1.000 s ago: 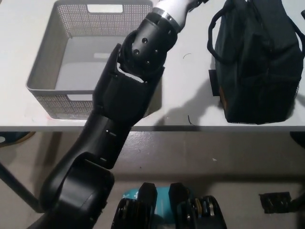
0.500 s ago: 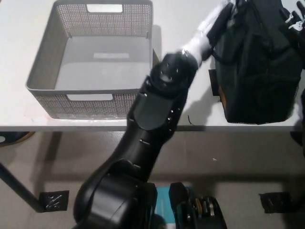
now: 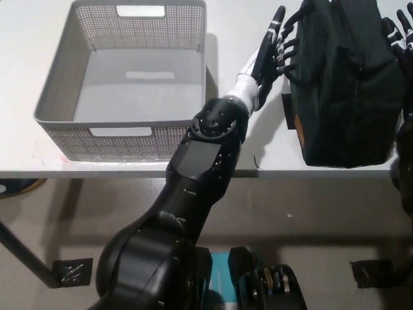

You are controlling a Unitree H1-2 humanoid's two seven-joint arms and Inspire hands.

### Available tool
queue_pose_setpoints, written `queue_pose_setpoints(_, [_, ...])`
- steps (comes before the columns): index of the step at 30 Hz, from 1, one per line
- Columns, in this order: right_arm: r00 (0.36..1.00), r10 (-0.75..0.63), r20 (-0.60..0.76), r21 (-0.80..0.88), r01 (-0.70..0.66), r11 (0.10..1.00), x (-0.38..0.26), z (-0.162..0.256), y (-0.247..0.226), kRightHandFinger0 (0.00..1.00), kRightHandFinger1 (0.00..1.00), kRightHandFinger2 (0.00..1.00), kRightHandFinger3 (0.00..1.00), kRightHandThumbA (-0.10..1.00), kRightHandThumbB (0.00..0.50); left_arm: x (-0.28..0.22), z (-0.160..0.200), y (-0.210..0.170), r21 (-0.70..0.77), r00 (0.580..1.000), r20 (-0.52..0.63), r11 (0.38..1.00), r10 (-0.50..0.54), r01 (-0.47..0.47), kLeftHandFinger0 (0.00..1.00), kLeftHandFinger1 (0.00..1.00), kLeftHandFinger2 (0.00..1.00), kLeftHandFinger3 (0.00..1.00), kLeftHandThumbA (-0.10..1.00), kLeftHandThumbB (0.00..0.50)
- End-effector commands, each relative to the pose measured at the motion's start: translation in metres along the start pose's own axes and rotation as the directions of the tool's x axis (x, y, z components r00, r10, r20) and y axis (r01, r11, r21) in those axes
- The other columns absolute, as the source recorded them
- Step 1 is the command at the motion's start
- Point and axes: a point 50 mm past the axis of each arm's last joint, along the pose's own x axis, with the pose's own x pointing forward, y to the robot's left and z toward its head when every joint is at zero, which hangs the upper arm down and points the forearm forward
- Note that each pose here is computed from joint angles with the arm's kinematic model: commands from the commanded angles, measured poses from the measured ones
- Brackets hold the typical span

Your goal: Use both hands to pick up a lunch bag on the right hand side and place it into a container on the left hand side

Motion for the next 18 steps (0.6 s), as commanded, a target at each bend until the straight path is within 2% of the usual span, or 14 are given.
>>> queue_pose_setpoints(1, [0.991, 0.083, 0.104, -0.008, -0.083, 0.997, 0.018, 0.023, 0.020, 1.00, 1.00, 1.00, 1.00, 1.00, 0.212, 0.005, 0.016, 0.001, 0.002, 0.997, 0.079, 1.000, 0.018, -0.018, 1.00, 1.00, 1.00, 1.00, 1.00, 0.418])
queue_pose_setpoints(4, [0.994, 0.072, 0.086, -0.017, -0.071, 0.997, 0.017, 0.017, 0.019, 1.00, 1.00, 1.00, 1.00, 1.00, 0.213, 0.003, 0.005, 0.006, 0.040, 0.999, 0.034, 0.999, 0.034, -0.035, 1.00, 1.00, 1.00, 1.00, 1.00, 0.444])
queue_pose_setpoints(8, [0.996, 0.059, 0.063, 0.007, -0.060, 0.998, 0.016, 0.008, 0.015, 1.00, 1.00, 1.00, 1.00, 1.00, 0.208, 0.001, -0.004, 0.009, 0.069, 0.999, 0.009, 0.997, 0.040, -0.041, 1.00, 1.00, 1.00, 1.00, 1.00, 0.439])
queue_pose_setpoints(12, [0.999, 0.046, 0.011, 0.031, -0.047, 0.998, 0.014, -0.009, 0.013, 1.00, 1.00, 1.00, 1.00, 1.00, 0.211, -0.002, -0.017, 0.008, 0.158, 0.999, -0.025, 0.987, 0.030, -0.025, 1.00, 1.00, 1.00, 1.00, 1.00, 0.430])
queue_pose_setpoints(16, [0.998, -0.017, -0.062, 0.106, 0.024, 0.994, 0.009, -0.035, 0.020, 1.00, 1.00, 1.00, 1.00, 1.00, 0.209, -0.004, -0.028, 0.000, 0.194, 0.997, -0.075, 0.981, 0.014, 0.000, 1.00, 1.00, 1.00, 1.00, 1.00, 0.452])
queue_pose_setpoints(17, [0.996, -0.024, -0.087, 0.115, 0.034, 0.993, 0.008, -0.042, 0.025, 1.00, 1.00, 1.00, 1.00, 1.00, 0.236, -0.004, -0.031, -0.001, 0.200, 0.996, -0.086, 0.980, 0.013, 0.005, 1.00, 1.00, 1.00, 1.00, 1.00, 0.455])
queue_pose_setpoints(18, [0.990, -0.015, -0.142, 0.133, 0.034, 0.990, 0.003, -0.058, 0.034, 1.00, 1.00, 1.00, 1.00, 1.00, 0.225, -0.006, -0.036, -0.004, 0.225, 0.995, -0.102, 0.974, 0.004, 0.019, 1.00, 1.00, 1.00, 1.00, 1.00, 0.458])
